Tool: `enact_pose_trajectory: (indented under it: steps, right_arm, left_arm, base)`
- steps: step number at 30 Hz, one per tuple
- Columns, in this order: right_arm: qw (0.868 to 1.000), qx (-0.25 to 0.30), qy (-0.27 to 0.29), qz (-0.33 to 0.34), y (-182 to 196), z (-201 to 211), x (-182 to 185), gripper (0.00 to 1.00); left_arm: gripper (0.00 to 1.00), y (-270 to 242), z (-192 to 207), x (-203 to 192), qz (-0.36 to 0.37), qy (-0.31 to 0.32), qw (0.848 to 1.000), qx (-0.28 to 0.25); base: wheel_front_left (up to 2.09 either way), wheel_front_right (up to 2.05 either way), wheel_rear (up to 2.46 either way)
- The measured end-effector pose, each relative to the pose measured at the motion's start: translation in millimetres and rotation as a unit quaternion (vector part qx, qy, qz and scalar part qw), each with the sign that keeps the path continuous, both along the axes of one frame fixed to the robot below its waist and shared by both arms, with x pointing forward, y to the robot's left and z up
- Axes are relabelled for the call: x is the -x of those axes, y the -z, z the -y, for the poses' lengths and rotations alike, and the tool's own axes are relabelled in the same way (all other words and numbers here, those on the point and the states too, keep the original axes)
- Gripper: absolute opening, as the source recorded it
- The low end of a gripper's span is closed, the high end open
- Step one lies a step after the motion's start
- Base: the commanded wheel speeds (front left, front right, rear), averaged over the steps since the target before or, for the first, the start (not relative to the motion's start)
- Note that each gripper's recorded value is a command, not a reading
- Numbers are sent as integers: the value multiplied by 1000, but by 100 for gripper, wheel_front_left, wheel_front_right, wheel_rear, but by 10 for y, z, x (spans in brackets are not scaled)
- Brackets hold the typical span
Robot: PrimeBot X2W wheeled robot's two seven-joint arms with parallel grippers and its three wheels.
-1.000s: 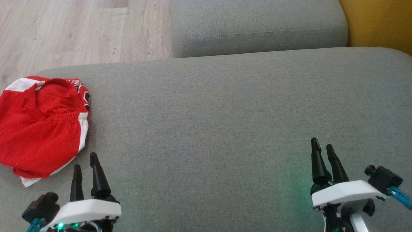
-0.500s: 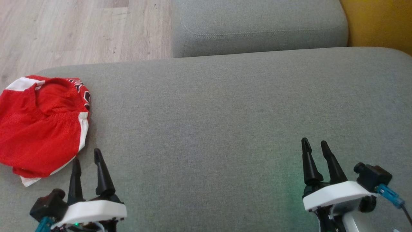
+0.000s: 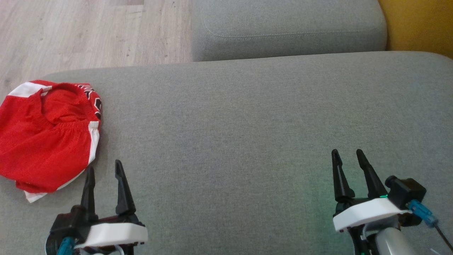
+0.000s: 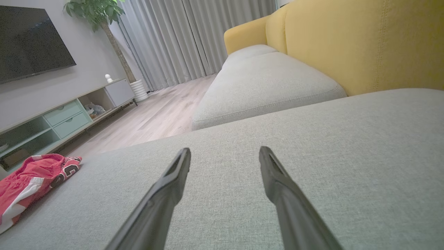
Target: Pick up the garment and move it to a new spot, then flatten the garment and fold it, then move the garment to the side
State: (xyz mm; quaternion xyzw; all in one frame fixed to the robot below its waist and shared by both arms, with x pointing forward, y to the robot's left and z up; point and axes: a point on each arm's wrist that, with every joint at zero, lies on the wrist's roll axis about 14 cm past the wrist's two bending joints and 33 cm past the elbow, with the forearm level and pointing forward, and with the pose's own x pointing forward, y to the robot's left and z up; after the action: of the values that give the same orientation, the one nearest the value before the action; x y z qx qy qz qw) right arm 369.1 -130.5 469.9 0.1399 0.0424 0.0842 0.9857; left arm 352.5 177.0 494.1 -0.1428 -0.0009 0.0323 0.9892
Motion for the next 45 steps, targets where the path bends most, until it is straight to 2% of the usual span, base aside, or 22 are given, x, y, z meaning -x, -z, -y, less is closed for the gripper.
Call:
enact_pose_trajectory:
  steps: [7, 20, 37, 45]
  right_arm:
    - [999, 40, -12, 15, -24, -33, 14, 100]
    - [992, 117, -29, 27, 30, -47, 44, 100]
    - [991, 123, -29, 34, -5, -40, 28, 100]
    - [990, 124, -62, 36, 7, -257, -18, 100]
  left_arm:
    - [100, -56, 31, 1, 15, 5, 999, -45]
    - [100, 153, 120, 65, -7, 27, 993, -111]
    - [100, 232, 133, 79, -19, 31, 993, -113]
    - [100, 264, -56, 218, -27, -2, 993, -111]
  base:
    - [0, 0, 0]
    - [0, 0, 0]
    - [0, 0, 0]
    - [0, 0, 0]
